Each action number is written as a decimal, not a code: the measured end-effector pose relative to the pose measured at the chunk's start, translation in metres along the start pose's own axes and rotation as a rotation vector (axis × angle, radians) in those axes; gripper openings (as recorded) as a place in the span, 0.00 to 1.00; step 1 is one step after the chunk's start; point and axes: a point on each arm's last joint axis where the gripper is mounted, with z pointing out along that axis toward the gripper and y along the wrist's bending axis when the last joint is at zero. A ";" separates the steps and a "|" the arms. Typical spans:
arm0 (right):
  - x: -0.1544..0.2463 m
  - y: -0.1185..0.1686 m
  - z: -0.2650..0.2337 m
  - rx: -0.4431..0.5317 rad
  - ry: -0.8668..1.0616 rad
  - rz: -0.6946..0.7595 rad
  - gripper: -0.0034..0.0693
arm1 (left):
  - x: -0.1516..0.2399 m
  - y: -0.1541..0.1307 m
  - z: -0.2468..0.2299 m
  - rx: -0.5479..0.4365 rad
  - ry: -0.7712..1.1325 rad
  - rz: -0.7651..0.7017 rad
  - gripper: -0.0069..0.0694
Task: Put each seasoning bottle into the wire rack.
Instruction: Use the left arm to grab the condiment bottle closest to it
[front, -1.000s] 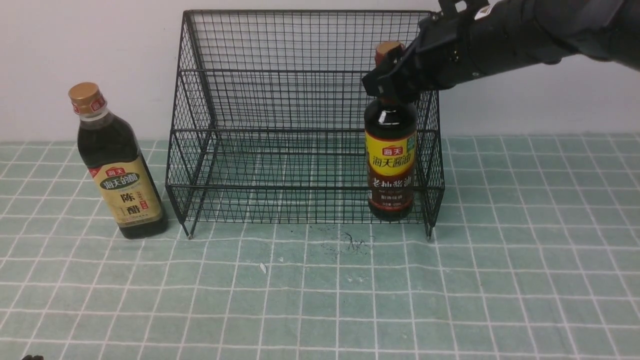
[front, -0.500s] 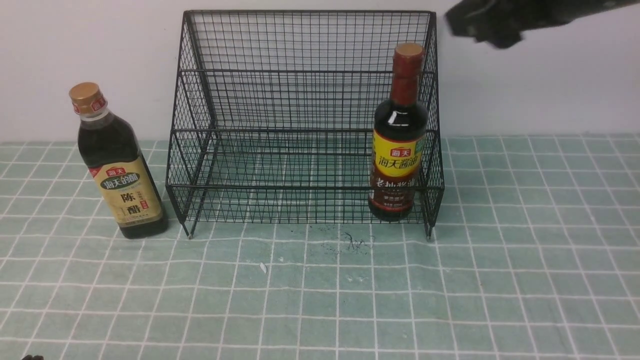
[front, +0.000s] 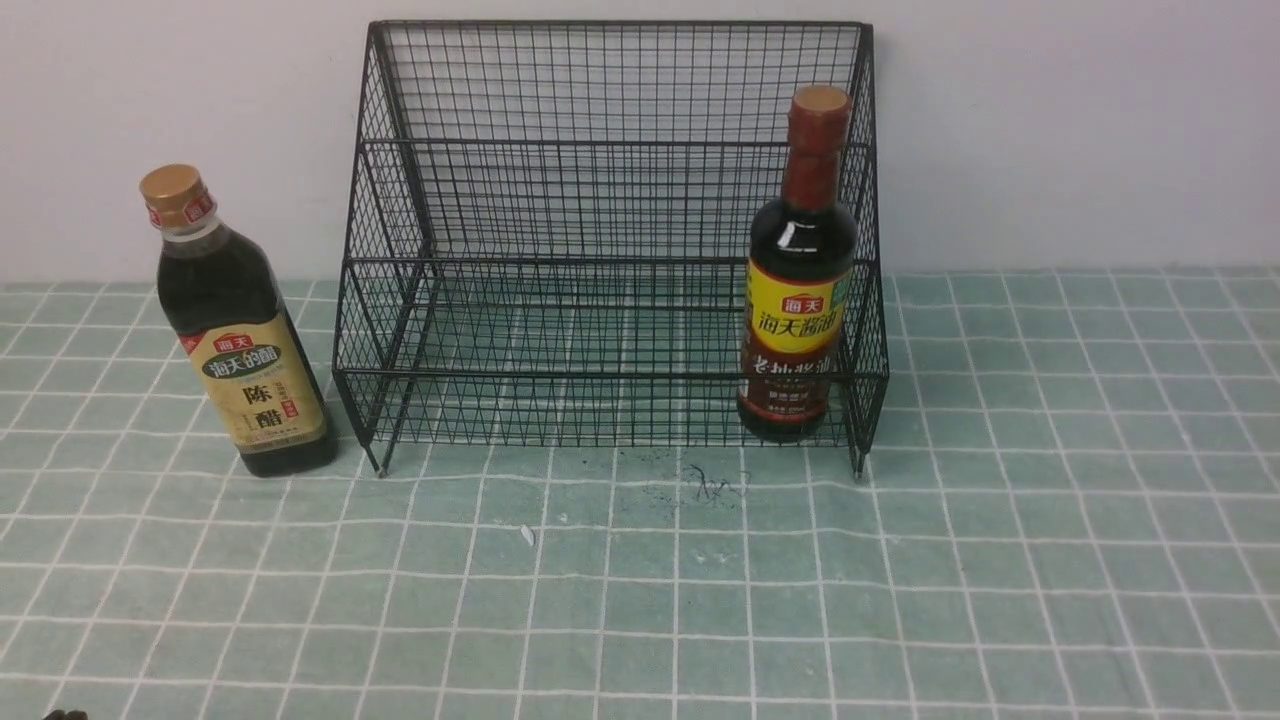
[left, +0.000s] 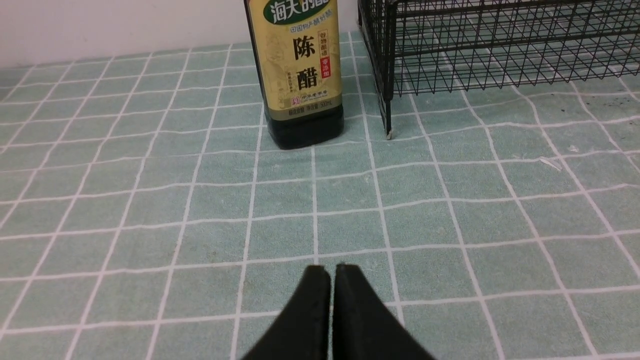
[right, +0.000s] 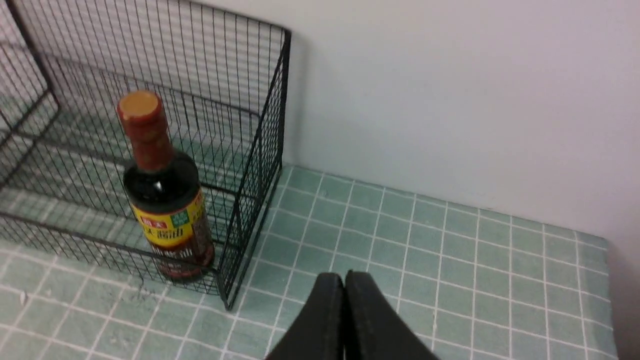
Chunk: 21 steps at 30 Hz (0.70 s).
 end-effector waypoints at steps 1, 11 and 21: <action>0.006 -0.002 -0.008 -0.001 -0.016 0.021 0.03 | 0.000 0.000 0.000 0.000 0.000 0.000 0.08; 0.079 -0.004 -0.034 -0.137 -0.296 0.193 0.03 | 0.000 0.000 0.000 0.000 0.000 0.000 0.08; 0.110 0.008 -0.012 -0.243 -0.255 0.202 0.03 | 0.000 0.000 0.000 0.000 0.000 0.000 0.08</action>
